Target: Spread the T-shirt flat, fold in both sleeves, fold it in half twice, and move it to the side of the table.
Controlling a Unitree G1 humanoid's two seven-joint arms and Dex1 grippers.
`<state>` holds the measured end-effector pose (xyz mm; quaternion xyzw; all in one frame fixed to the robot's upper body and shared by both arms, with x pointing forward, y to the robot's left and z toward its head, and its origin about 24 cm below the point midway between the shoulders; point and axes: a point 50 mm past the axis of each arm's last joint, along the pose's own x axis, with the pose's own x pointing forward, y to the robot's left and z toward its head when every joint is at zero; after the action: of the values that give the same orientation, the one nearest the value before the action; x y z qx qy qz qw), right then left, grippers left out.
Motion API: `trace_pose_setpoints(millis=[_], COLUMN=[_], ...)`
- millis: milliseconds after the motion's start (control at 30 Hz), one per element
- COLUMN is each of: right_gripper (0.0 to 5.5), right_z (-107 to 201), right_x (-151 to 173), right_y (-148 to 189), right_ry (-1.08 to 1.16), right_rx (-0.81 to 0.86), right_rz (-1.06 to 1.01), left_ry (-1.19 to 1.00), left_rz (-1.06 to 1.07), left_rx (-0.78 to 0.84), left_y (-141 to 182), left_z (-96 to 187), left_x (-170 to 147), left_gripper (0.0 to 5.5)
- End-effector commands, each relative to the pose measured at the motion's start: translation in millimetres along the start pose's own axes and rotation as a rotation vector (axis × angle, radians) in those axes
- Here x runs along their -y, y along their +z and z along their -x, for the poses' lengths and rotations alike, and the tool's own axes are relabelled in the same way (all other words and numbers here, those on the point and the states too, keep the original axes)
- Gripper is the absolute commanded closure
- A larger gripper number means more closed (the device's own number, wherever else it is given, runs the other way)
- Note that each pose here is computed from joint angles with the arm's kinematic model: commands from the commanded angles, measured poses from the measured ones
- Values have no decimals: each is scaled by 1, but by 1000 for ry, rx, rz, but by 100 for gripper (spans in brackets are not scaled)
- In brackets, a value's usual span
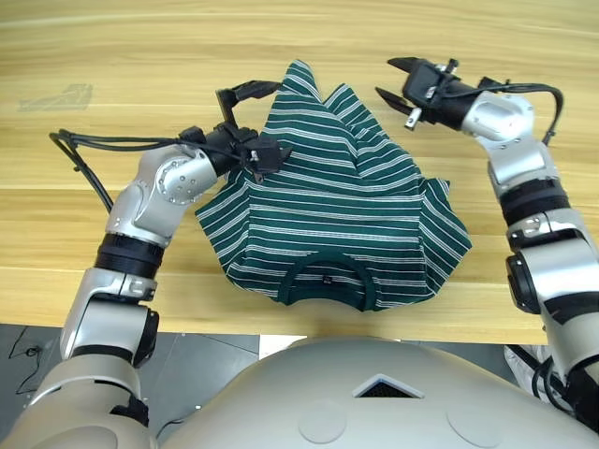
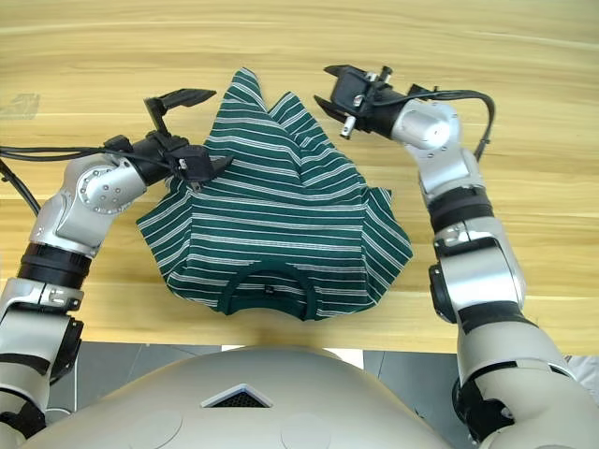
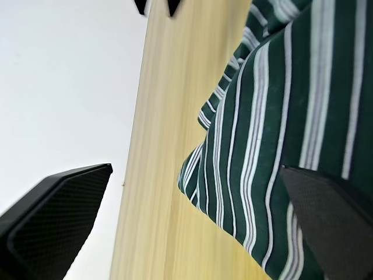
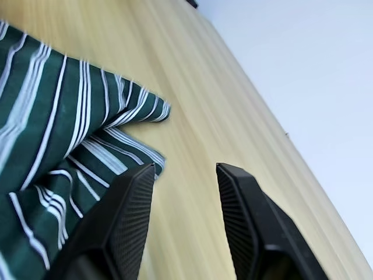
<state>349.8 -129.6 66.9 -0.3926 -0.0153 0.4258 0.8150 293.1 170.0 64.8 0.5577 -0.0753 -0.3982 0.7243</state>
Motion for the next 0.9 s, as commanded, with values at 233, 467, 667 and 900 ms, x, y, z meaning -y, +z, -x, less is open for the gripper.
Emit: trace_pose_setpoints(millis=[233,467,667,900], right_gripper=[355,355,355,355], right_z=[-25,-5,21,34], right_x=[-23,-32,-15,-3], right_y=[-13,-50,-69,-76], right_ry=[130,119,14,-81], right_rx=[-182,-397,-474,-507], right_rz=[210,282,265,228], left_ry=[-12,-12,-11,-6], left_rz=[-3,26,54,64], left_rx=[-43,-46,-78,-88], left_y=[-20,-25,-33,-35], left_z=[-18,-16,-4,-3], left_x=[-1,10,18,21], left_gripper=[14,14,14,14])
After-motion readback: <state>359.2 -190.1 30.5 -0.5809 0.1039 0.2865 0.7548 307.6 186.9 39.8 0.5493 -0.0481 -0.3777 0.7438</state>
